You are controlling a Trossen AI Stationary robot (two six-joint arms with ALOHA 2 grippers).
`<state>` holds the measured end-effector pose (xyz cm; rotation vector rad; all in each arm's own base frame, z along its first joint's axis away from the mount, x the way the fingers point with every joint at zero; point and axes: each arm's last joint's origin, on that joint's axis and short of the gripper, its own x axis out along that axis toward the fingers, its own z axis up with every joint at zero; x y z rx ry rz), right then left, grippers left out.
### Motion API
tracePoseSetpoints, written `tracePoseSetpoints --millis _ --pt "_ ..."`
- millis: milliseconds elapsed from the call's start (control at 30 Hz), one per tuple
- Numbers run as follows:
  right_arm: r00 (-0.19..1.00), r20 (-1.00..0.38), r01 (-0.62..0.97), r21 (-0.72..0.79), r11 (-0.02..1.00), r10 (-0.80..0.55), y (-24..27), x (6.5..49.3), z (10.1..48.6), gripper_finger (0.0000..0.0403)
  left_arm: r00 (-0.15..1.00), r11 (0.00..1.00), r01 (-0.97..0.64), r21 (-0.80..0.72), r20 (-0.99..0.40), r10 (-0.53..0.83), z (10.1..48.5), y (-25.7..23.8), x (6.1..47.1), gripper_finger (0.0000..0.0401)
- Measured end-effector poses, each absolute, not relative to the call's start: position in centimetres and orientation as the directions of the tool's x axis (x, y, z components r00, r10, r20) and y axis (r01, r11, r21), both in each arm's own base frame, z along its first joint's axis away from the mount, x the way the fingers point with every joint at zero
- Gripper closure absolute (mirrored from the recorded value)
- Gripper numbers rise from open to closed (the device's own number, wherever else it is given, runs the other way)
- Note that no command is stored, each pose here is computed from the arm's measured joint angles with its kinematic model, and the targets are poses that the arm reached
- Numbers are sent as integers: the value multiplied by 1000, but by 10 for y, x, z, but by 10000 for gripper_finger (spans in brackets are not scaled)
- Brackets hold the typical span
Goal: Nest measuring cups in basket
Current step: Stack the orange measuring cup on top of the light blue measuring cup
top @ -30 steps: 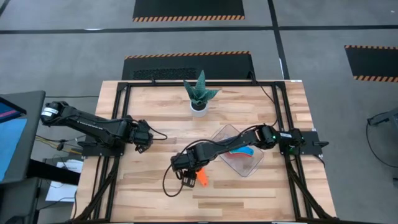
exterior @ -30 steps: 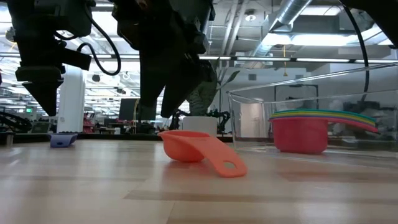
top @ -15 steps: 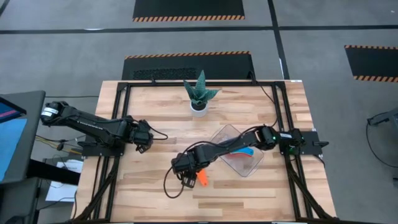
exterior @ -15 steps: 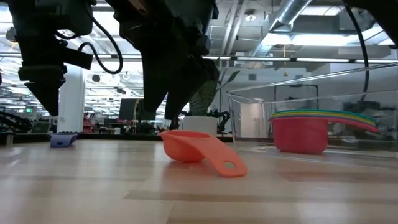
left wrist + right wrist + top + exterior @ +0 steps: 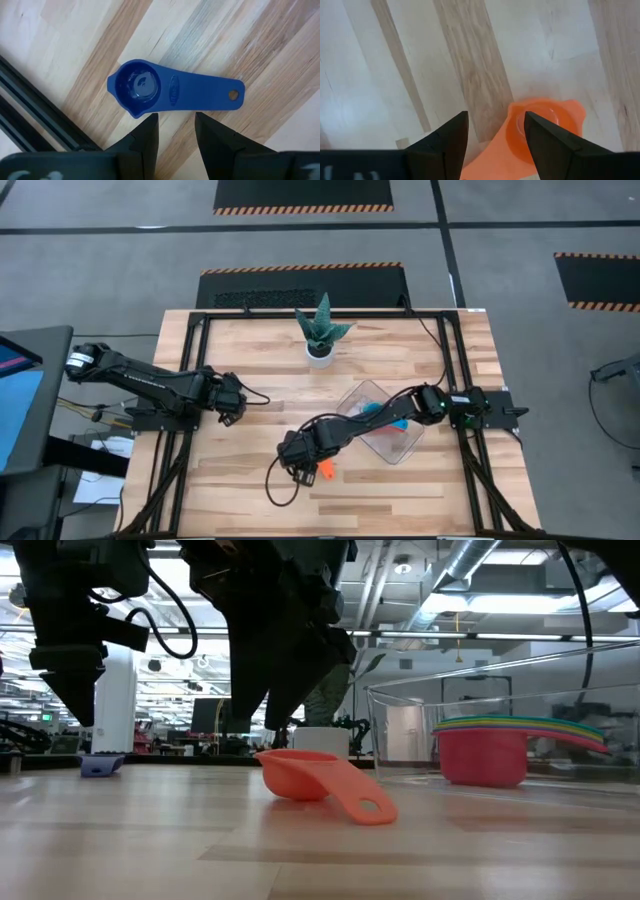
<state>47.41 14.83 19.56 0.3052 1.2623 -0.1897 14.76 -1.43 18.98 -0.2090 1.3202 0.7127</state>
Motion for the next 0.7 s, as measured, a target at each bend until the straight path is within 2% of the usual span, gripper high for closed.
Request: tracePoseSetpoints --millis 200,700 --pt "273 -961 347 48 936 -52 146 471 190 188 74 771 -587 248 -931 357 190 -14 148 285" --pt "299 -950 379 33 925 -89 154 469 191 188 74 770 -587 248 -931 357 190 -14 148 285"
